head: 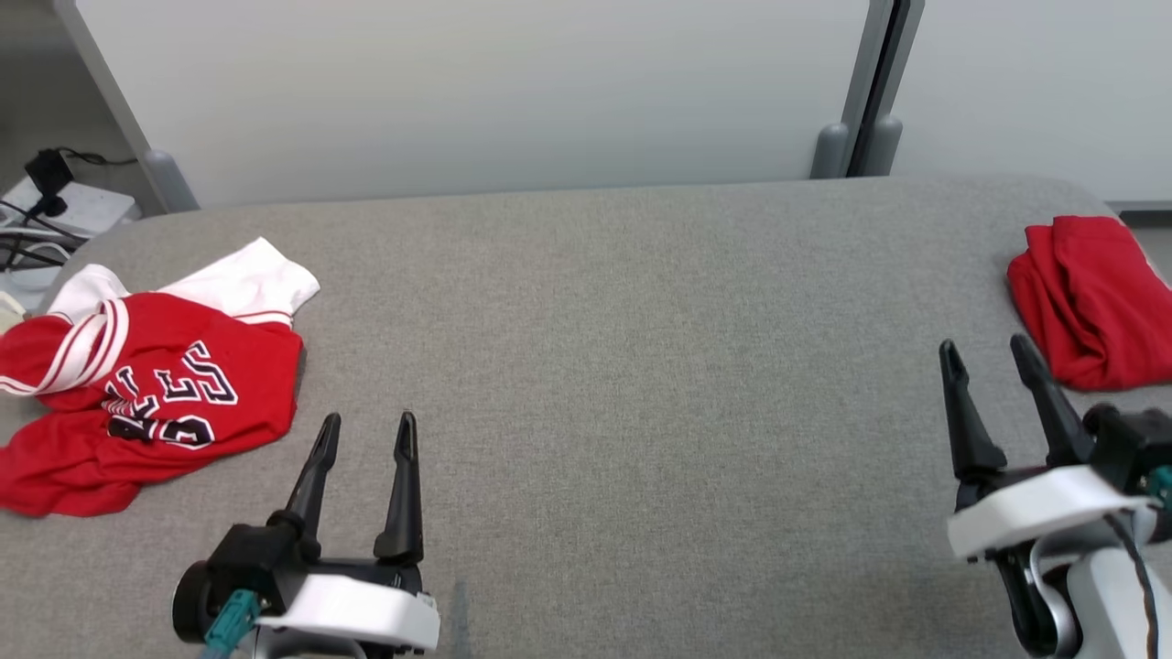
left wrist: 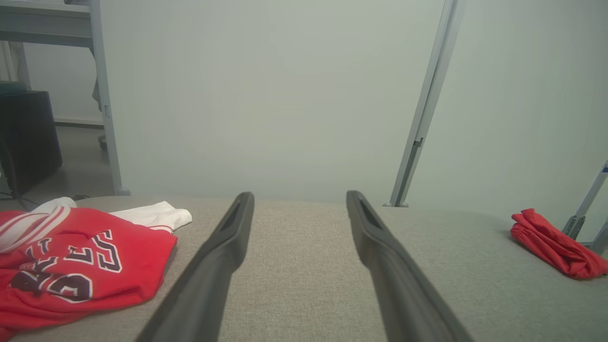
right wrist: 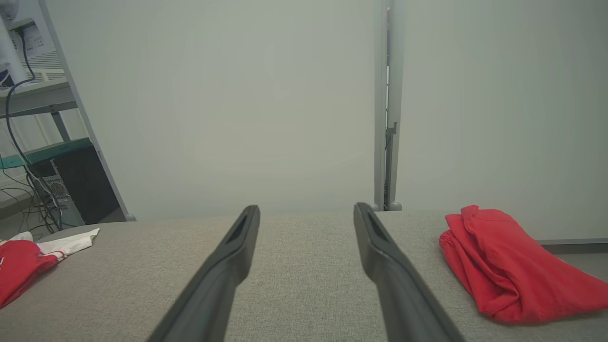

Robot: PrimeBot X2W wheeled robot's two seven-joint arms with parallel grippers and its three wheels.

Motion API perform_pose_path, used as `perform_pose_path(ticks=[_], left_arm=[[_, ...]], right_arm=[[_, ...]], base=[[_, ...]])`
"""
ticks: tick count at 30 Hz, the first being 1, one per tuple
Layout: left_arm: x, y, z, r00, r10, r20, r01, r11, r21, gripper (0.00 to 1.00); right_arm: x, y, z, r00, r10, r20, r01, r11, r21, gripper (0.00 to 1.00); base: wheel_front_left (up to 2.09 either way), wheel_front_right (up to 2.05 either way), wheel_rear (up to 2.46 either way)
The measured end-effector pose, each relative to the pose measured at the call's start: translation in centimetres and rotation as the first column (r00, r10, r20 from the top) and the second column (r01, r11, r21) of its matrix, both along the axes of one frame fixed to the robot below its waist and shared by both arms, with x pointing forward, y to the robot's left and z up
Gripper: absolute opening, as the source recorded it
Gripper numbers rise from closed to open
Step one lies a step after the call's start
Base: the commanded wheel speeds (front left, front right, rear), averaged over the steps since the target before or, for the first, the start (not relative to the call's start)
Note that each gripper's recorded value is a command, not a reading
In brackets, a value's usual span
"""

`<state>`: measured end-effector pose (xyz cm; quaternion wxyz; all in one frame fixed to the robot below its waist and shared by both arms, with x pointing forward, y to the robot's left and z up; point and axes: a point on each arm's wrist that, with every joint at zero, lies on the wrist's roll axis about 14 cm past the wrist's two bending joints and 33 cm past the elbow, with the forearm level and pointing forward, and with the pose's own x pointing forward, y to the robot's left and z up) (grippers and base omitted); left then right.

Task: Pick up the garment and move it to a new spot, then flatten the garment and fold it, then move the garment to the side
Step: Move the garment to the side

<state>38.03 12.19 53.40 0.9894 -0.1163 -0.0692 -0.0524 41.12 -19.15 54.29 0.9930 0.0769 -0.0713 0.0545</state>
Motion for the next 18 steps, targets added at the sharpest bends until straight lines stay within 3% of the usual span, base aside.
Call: perform_pose_path(ticks=[10,18], left_arm=[[-1.9,0.2,0.8,0.999,-0.001,0.035,-0.001,0.999,0.038,1.00],[-2.8,-0.5,0.1,0.999,-0.029,0.016,0.028,0.999,0.041,1.00]], right_arm=[[-4.5,0.6,-1.0,1.000,-0.011,0.005,0.011,1.000,0.017,1.00],[-6.0,0.8,-1.4,1.000,-0.016,-0.001,0.016,0.999,0.031,1.00]], base=[[0.00,0.00,0.00],[0.00,0.00,0.00]])
